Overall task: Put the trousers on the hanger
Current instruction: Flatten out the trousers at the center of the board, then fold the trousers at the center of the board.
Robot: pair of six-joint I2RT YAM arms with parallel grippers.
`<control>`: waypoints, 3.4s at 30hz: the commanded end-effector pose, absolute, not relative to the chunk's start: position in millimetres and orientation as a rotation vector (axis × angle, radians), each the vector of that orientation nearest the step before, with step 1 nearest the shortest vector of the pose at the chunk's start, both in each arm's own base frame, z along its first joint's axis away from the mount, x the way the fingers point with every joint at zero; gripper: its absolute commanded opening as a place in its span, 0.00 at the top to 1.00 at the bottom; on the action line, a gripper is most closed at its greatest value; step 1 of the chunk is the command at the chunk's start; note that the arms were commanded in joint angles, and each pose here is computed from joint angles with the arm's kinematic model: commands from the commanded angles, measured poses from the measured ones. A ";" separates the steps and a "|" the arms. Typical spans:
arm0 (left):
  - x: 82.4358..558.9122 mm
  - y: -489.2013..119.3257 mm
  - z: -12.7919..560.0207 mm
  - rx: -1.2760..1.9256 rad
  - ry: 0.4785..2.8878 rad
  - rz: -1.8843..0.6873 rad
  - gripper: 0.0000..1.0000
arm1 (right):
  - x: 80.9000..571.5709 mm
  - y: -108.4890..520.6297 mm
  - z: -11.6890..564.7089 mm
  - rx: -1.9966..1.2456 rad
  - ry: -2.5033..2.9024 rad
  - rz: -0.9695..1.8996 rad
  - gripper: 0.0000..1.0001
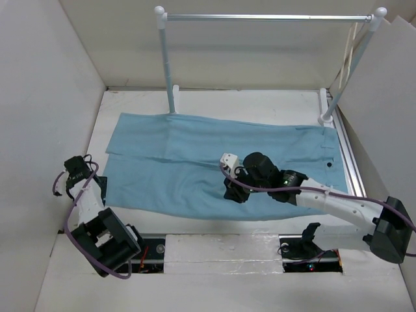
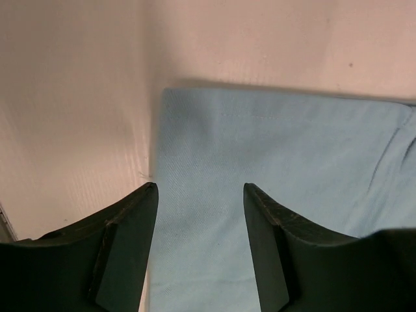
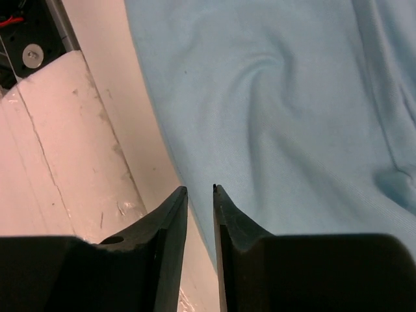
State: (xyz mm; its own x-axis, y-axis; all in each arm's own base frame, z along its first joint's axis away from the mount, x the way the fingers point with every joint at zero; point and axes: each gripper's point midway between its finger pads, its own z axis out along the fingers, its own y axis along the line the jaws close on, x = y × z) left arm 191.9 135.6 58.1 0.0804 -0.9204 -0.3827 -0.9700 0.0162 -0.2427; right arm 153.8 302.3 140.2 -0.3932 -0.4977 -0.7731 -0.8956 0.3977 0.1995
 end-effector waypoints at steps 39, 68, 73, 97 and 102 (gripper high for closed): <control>260.9 86.0 211.4 -1.233 1.857 -0.131 1.00 | 233.1 105.3 133.3 -0.347 2.375 0.591 0.72; 253.5 -31.1 209.4 -0.682 2.024 -0.309 1.00 | 128.7 -172.4 50.4 1.597 2.321 -0.220 0.41; 258.4 -24.0 203.0 -0.704 2.022 -0.258 1.00 | 140.3 -165.9 42.8 1.599 2.327 -0.208 0.54; 305.7 67.1 213.7 -1.012 1.844 0.146 1.00 | 205.1 -197.1 103.1 1.172 2.430 -0.326 1.00; 328.2 82.8 222.2 -1.078 1.826 0.262 1.00 | 261.7 -198.3 149.0 1.023 2.362 -0.276 1.00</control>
